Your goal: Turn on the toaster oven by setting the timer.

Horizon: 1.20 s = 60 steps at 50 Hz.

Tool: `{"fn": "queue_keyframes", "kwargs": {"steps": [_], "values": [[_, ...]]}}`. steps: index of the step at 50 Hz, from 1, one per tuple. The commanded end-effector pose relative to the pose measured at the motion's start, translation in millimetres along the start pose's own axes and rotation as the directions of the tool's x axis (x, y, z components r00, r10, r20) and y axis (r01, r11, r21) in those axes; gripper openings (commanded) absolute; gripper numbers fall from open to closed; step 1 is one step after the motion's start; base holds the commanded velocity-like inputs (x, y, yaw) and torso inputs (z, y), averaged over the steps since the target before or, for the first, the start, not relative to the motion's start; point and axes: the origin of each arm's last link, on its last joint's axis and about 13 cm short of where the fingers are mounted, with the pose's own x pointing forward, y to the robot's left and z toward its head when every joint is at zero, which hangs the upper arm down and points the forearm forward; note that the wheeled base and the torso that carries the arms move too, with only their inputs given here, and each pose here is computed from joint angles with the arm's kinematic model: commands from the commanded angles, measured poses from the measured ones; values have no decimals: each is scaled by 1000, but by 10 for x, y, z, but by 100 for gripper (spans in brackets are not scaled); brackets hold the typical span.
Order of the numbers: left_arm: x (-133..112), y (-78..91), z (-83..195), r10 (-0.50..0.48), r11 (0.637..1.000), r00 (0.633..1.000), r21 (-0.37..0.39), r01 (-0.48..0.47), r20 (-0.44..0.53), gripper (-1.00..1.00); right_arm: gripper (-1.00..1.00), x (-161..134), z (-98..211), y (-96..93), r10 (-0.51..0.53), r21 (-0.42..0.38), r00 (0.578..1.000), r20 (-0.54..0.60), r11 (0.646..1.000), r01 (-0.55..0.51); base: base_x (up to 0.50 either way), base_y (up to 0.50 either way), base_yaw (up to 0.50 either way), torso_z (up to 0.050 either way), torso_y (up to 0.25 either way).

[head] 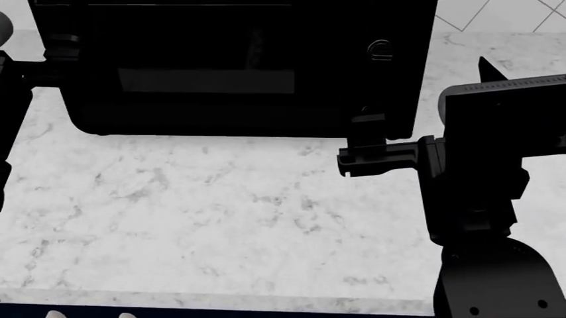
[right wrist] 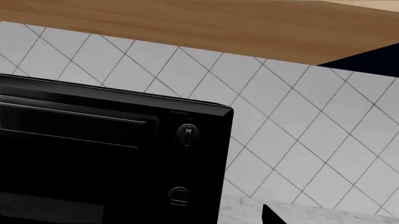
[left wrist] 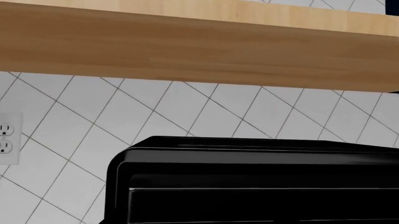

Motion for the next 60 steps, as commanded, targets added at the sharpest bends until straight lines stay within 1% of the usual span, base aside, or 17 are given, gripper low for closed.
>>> {"fn": "queue_keyframes", "kwargs": {"steps": [1, 13, 24, 27, 29, 35, 44, 50, 56, 60], "values": [[-4, 5, -4, 0, 1000, 1000, 0, 0, 1, 100, 100, 4, 0, 4, 3, 0, 1000, 0, 1000, -3, 344, 0, 0, 0, 0], [-13, 3, 8, 2, 1000, 1000, 1, -2, 2, 100, 100, 7, 1, 12, 5, 1, 1000, 3, 1000, -5, 345, 0, 0, 0, 0], [-6, 8, 3, 1, 1000, 1000, 1, -1, 1, 100, 100, 22, 37, 7, -6, 0, 1000, 4, 1000, 6, 0, 0, 0, 0, 0], [-9, 4, 4, 1, 1000, 1000, 1, -1, 0, 100, 100, 69, 90, 2, -11, 4, 1000, 2, 1000, 11, 0, 0, 0, 0, 0], [-8, 3, -4, -1, 1000, 1000, 0, 1, -2, 100, 100, 114, 128, -2, -14, -12, 1000, -10, 1000, 13, 0, 0, 0, 0, 0], [-10, 8, -17, -1, 1000, 1000, -2, 1, -2, 100, 100, 276, 234, -24, -24, 4, 999, -22, 1000, 25, 0, 0, 0, 0, 0], [-11, 5, -10, -1, 1000, 1000, -2, 1, -1, 100, 100, 495, 211, -24, -15, -17, 998, -60, 1000, 14, 0, 0, 0, 0, 0], [-10, 7, -4, -2, 1000, 1000, 2, 2, 0, 100, 100, 611, 160, -17, -8, -8, 997, -77, 1000, 7, 0, 0, 0, 0, 0], [-5, 1, -12, -8, 1000, 1000, 0, 8, 2, 100, 100, 767, 193, -26, -11, -28, 996, -85, 1000, 9, 0, 0, 0, 0, 0], [-5, 9, -19, -6, 1000, 1000, -2, 6, 3, 100, 100, 827, 161, -32, -14, -34, 995, -100, 999, 11, 0, 0, 0, 0, 0]]}}
